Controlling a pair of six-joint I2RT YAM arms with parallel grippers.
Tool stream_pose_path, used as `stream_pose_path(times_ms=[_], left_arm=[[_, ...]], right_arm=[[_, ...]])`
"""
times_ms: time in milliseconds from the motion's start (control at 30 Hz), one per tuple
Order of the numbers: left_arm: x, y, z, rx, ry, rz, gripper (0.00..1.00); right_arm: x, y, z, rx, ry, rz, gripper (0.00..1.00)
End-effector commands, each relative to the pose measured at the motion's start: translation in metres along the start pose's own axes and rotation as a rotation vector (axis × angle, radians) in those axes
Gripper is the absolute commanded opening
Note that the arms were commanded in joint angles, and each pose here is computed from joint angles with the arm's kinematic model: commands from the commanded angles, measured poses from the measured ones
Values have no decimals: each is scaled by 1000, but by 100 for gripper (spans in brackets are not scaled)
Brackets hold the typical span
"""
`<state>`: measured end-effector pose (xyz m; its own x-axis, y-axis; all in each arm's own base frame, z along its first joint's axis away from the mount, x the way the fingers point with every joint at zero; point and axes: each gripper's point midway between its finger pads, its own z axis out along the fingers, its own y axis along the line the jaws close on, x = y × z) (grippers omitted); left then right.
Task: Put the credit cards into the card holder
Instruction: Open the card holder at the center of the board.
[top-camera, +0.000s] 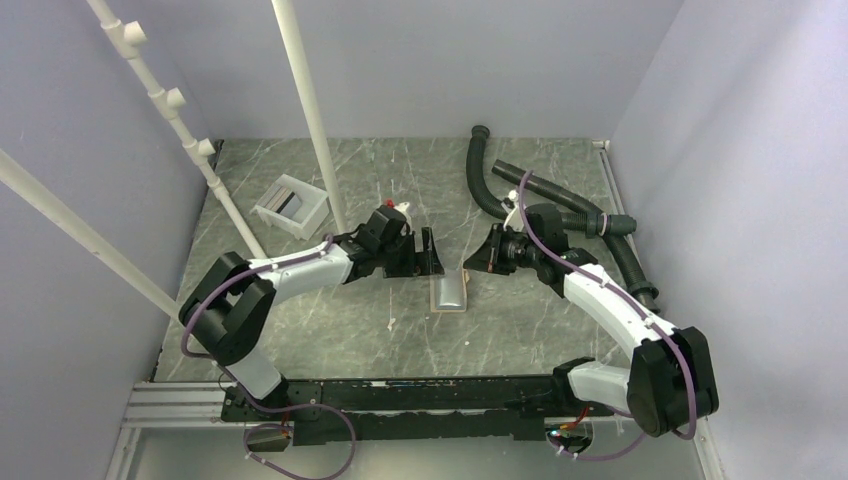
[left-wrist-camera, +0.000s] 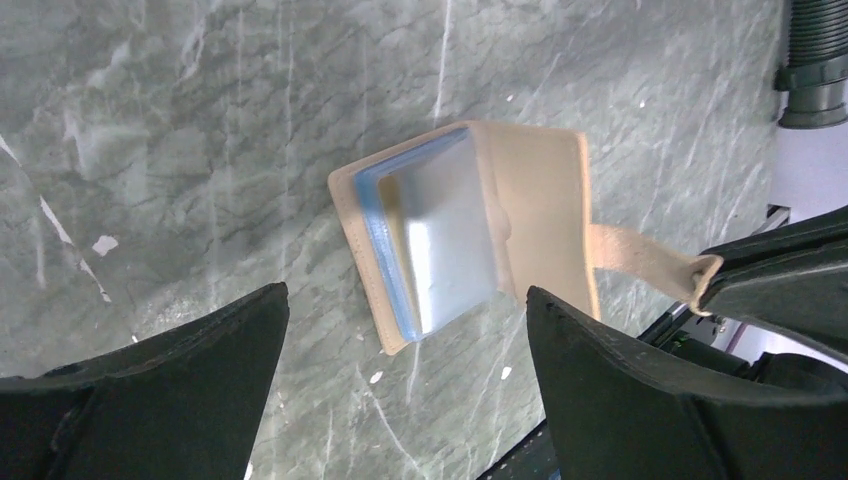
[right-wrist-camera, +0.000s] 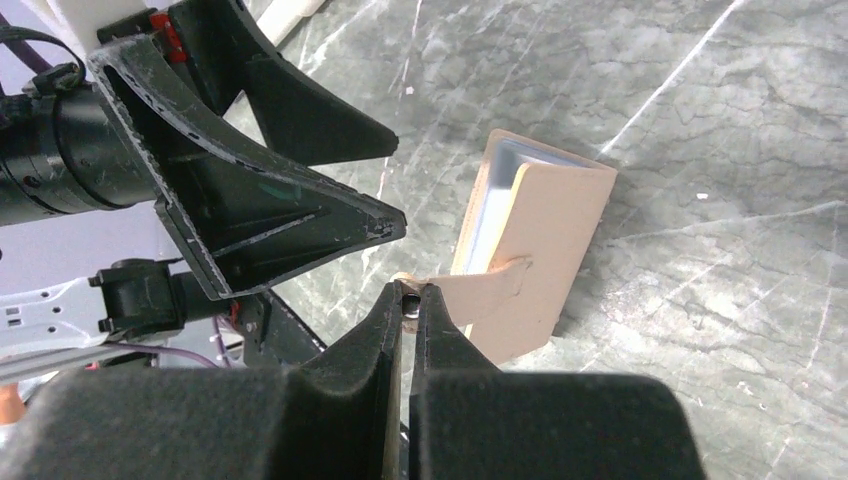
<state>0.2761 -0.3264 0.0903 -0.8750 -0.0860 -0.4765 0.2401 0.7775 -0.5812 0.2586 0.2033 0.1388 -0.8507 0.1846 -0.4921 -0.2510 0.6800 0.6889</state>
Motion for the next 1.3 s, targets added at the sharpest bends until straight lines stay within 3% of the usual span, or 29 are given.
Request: stream_pose_path(times_ms=[0,67,200,300,400,567,900,1133,1267], left_arm=[[5,1,5,-5,43,23,92],[8,-3,10,25,65,27,85],[11,-8,17,66,76,9,82],[15,-9,22,78,96,-5,83],[22,-2,27,61,119,-22,75],[28,15,29,22,130,-66,58],[37,37,34,30,158,-129,40],[44,39,36,45,166,-155,40],[44,40,34,42,161,-157,39]], right_arm=[[-3,-11,-3,66,-31,-6,0],[0,-33,-3,176,-41,21,0],[9,-122,-20,642,-59,84,3],[12,-152,-30,793,-54,43,32],[-1,-125,-25,752,-78,-87,56],[-17,-73,-28,787,-109,-307,72],[12,13,42,402,38,-430,84],[29,-22,69,518,101,-350,94],[41,-40,78,569,148,-344,94]])
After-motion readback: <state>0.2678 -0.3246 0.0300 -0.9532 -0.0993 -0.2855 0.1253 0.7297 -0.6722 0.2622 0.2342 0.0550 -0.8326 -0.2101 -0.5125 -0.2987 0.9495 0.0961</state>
